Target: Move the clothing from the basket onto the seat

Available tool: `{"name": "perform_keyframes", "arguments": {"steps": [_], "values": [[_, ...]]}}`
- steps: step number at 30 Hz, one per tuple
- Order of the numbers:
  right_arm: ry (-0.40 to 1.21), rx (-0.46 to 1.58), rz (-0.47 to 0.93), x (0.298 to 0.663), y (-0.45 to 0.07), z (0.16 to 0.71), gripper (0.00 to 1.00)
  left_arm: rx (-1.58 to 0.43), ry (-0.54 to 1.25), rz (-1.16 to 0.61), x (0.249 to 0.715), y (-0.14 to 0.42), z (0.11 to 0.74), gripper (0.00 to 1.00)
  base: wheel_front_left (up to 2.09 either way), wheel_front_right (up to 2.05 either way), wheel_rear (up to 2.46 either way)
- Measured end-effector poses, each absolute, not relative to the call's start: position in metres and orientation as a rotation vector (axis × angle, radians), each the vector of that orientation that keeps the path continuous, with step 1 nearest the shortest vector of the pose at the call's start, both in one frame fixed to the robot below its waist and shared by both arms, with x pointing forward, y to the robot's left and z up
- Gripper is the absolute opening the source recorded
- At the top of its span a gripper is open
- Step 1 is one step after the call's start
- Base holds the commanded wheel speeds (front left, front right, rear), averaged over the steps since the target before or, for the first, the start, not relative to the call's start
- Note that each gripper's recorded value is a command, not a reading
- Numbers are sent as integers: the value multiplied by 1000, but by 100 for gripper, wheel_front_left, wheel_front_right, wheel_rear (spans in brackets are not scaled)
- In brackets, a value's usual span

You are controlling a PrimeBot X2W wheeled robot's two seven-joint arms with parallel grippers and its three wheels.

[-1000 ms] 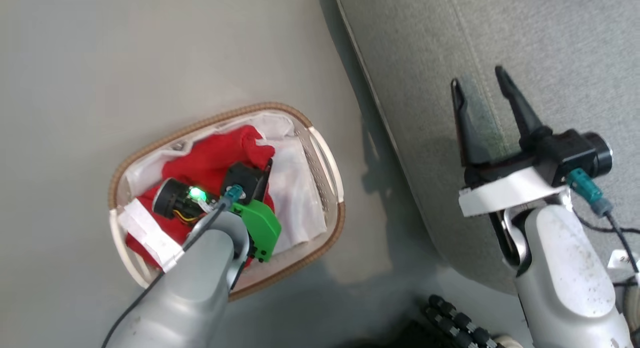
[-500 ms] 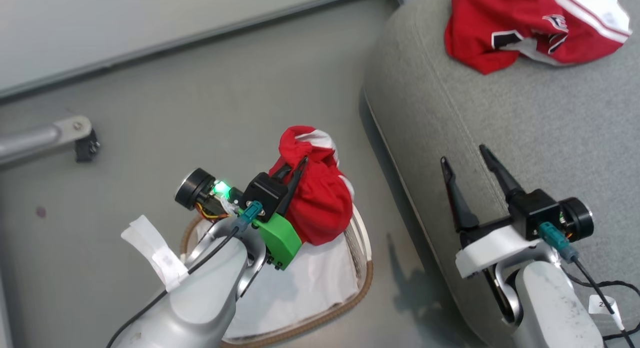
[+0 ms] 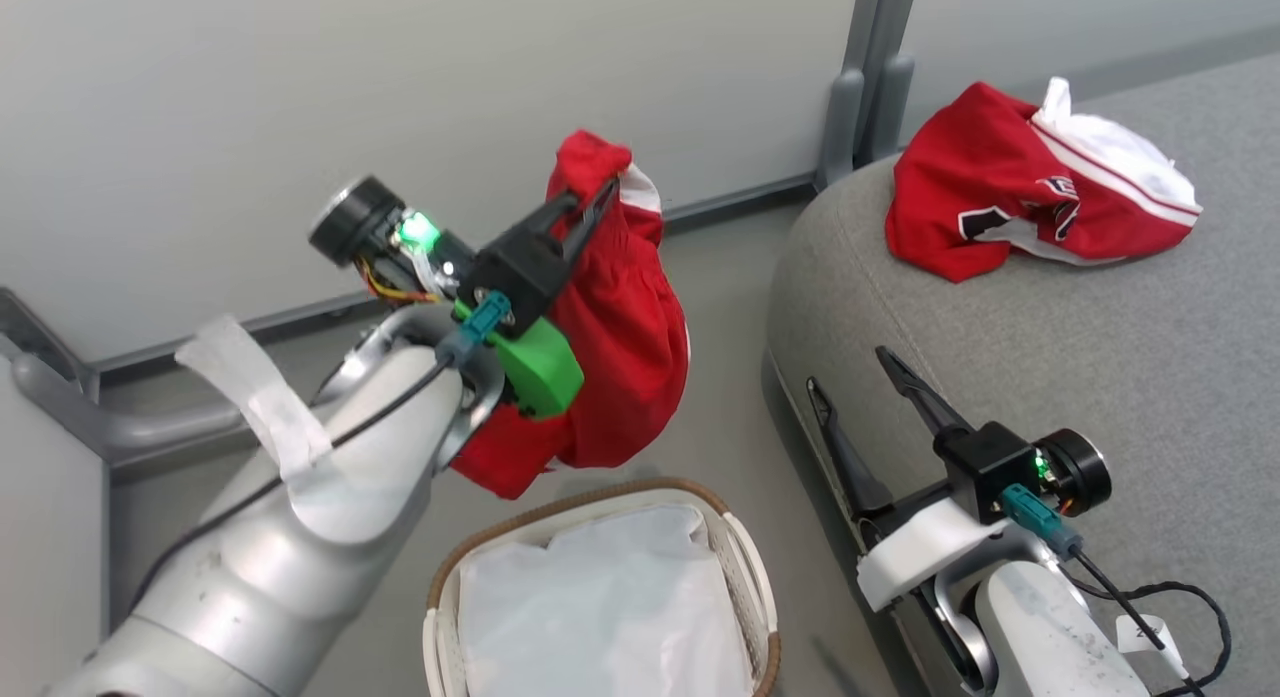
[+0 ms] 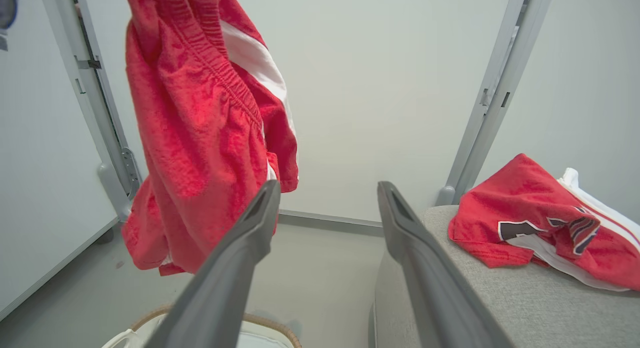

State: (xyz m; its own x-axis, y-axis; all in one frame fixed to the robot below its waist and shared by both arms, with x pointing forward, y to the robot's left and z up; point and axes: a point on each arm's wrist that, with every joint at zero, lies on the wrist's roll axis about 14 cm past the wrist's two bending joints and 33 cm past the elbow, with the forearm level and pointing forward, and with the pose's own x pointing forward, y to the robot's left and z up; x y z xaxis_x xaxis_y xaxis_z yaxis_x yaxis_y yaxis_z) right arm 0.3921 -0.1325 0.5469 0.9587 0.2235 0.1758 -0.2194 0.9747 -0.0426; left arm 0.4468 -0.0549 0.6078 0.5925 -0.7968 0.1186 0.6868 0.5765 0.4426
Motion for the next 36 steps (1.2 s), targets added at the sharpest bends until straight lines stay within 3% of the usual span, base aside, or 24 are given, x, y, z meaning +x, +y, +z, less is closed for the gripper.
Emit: {"name": "perform_keyframes", "arguments": {"steps": [14, 34, 35, 36], "values": [[-251, -23, 407, 391, -73, 576, 100, 457, -508, -843, 446, -56, 704, 0, 0, 0, 0], [-345, -124, 520, 431, -32, 628, 100, 428, -527, -910, 411, -77, 724, 0, 0, 0, 0], [-351, -126, 520, 432, -32, 631, 47, 422, -527, -913, 409, -77, 724, 0, 0, 0, 0], [-355, -127, 522, 433, -31, 633, 36, 420, -527, -916, 408, -77, 724, 0, 0, 0, 0]]}}
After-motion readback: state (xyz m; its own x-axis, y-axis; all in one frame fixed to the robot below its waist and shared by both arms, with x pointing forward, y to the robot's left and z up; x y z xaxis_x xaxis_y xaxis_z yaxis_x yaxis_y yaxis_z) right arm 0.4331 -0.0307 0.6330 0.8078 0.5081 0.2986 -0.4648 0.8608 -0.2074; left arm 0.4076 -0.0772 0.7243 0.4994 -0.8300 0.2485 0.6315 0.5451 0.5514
